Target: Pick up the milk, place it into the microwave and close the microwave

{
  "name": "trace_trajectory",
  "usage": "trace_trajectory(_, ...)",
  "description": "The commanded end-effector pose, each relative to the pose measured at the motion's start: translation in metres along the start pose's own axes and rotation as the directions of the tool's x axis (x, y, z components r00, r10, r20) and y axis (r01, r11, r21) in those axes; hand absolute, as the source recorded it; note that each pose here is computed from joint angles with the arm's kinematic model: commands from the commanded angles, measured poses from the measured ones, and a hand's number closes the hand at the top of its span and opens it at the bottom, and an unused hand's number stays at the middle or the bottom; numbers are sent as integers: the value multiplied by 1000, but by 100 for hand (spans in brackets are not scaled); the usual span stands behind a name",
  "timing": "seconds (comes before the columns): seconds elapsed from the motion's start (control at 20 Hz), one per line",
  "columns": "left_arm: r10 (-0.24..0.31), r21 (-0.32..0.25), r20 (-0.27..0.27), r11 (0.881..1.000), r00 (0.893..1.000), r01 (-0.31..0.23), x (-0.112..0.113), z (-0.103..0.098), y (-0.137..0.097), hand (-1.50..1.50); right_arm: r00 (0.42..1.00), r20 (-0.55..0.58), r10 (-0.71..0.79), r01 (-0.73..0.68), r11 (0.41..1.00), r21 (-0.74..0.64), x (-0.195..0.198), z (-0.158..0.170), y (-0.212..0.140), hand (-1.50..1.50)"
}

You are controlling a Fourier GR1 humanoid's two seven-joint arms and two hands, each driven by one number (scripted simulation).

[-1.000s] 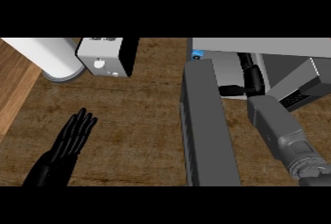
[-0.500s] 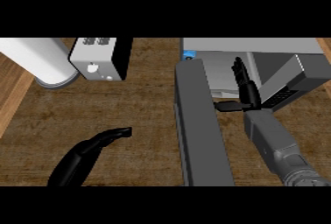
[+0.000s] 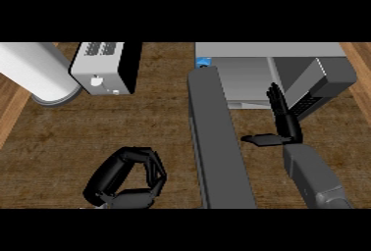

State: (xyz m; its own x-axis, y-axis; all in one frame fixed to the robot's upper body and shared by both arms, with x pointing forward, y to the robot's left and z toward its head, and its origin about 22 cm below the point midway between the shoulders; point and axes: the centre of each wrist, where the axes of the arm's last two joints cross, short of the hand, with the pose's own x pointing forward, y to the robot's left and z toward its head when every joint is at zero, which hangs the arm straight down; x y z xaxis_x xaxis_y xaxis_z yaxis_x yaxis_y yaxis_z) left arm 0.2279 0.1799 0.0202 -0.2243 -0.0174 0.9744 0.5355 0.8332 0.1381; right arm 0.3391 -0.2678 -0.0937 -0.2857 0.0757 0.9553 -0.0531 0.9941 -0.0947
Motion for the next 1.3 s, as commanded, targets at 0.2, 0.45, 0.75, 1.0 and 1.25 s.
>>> trace_trajectory(0.2,-84,-197,-102,978,991,63,-24,-32,-29,150,1000,22,-5,4,999,52,-4,33,-8,-150)
trace_trajectory(0.45,-79,-248,-107,967,991,50,-42,-44,-47,150,999,43,-3,2,1000,21,11,60,-34,-150)
trace_trajectory(0.75,-45,-334,-134,943,990,-3,-67,-35,-96,150,998,66,-4,2,1000,19,39,100,-73,-150)
trace_trajectory(1.0,-143,-404,-130,911,981,80,-68,-41,-139,150,995,104,0,-1,1000,5,76,98,-96,-150)
trace_trajectory(1.25,-123,-296,-117,951,985,84,-61,-64,-147,150,986,137,-95,87,994,62,108,92,-88,-150)
